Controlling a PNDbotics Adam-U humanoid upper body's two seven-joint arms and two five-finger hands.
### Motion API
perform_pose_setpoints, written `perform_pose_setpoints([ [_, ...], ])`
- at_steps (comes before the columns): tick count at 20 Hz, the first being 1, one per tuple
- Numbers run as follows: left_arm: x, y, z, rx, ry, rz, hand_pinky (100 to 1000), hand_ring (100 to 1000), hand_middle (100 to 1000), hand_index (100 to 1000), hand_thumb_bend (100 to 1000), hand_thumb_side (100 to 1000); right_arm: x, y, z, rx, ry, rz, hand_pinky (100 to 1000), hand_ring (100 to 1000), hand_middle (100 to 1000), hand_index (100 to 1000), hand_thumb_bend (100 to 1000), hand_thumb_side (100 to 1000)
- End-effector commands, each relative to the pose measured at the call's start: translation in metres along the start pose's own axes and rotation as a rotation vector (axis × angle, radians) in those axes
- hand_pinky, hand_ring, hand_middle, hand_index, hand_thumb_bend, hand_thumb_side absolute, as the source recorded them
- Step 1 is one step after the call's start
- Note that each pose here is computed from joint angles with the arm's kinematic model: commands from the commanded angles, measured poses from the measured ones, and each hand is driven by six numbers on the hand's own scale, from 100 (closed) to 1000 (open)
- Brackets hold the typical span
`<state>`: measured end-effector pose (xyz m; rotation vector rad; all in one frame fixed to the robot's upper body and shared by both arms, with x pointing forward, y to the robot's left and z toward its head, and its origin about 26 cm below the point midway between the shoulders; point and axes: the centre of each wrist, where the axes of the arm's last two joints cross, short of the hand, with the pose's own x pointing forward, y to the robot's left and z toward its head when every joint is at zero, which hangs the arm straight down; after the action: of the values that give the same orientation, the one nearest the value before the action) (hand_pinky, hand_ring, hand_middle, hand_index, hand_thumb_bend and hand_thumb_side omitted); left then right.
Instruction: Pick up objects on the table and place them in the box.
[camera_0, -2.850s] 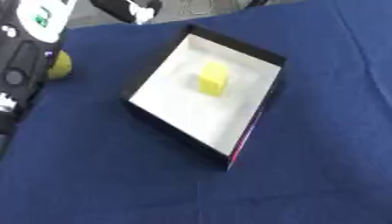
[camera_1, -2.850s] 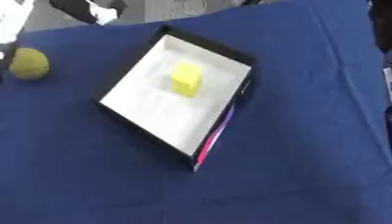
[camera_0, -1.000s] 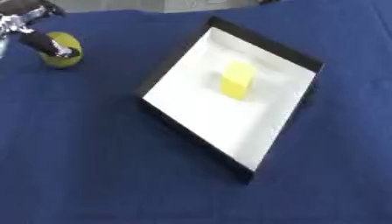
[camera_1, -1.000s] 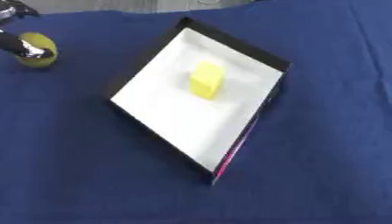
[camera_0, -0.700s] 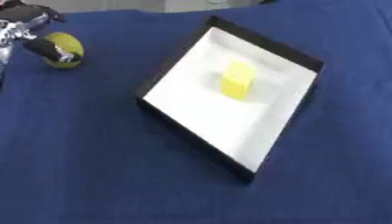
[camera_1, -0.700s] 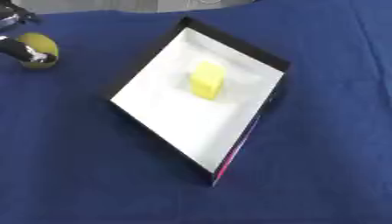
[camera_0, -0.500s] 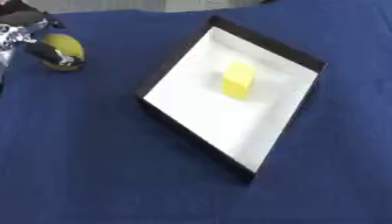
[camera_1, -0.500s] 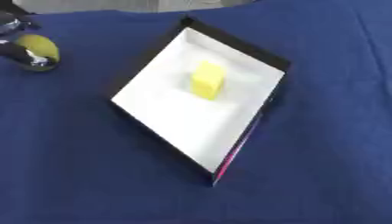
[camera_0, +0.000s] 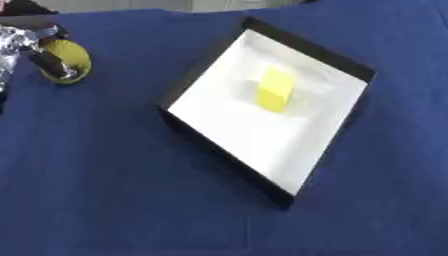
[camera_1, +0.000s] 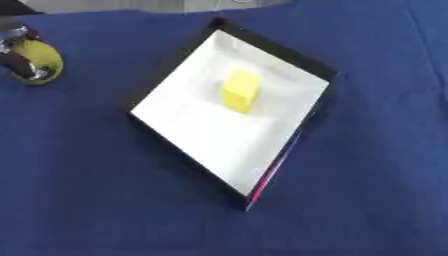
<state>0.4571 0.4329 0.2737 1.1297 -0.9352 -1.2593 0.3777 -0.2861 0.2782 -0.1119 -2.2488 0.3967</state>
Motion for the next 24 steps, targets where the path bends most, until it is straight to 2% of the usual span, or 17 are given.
perform_pose_setpoints([
  [1, -0.004, 0.019, 0.008, 0.041, 0.0, -0.007, 728, 633, 553, 644, 428, 100, 0.006, -0.008, -0.002, -0.006, -0.013, 0.031, 1000, 942, 906, 866, 100, 508],
  [10, 0.015, 0.045, 0.014, 0.155, -0.059, -0.068, 715, 593, 504, 591, 516, 100, 0.002, -0.007, 0.001, -0.008, 0.001, 0.02, 1000, 941, 905, 866, 100, 502],
  [14, 0.032, 0.062, 0.019, 0.202, -0.135, -0.095, 715, 591, 507, 593, 508, 100, 0.002, -0.008, 0.002, -0.011, 0.004, 0.016, 1000, 941, 905, 865, 100, 499],
  [18, 0.067, 0.082, 0.025, 0.259, -0.271, -0.14, 715, 591, 509, 594, 506, 100, 0.004, -0.008, 0.001, -0.019, -0.002, 0.011, 1000, 940, 904, 865, 100, 494],
  [21, 0.105, 0.104, 0.036, 0.324, -0.405, -0.203, 716, 591, 507, 591, 532, 100, 0.006, -0.008, 0.0, -0.022, -0.009, 0.006, 1000, 940, 904, 864, 100, 493],
  [24, 0.139, 0.123, 0.054, 0.403, -0.536, -0.246, 708, 584, 503, 584, 506, 100, 0.007, -0.007, 0.0, -0.02, -0.011, 0.004, 1000, 940, 904, 864, 100, 495],
])
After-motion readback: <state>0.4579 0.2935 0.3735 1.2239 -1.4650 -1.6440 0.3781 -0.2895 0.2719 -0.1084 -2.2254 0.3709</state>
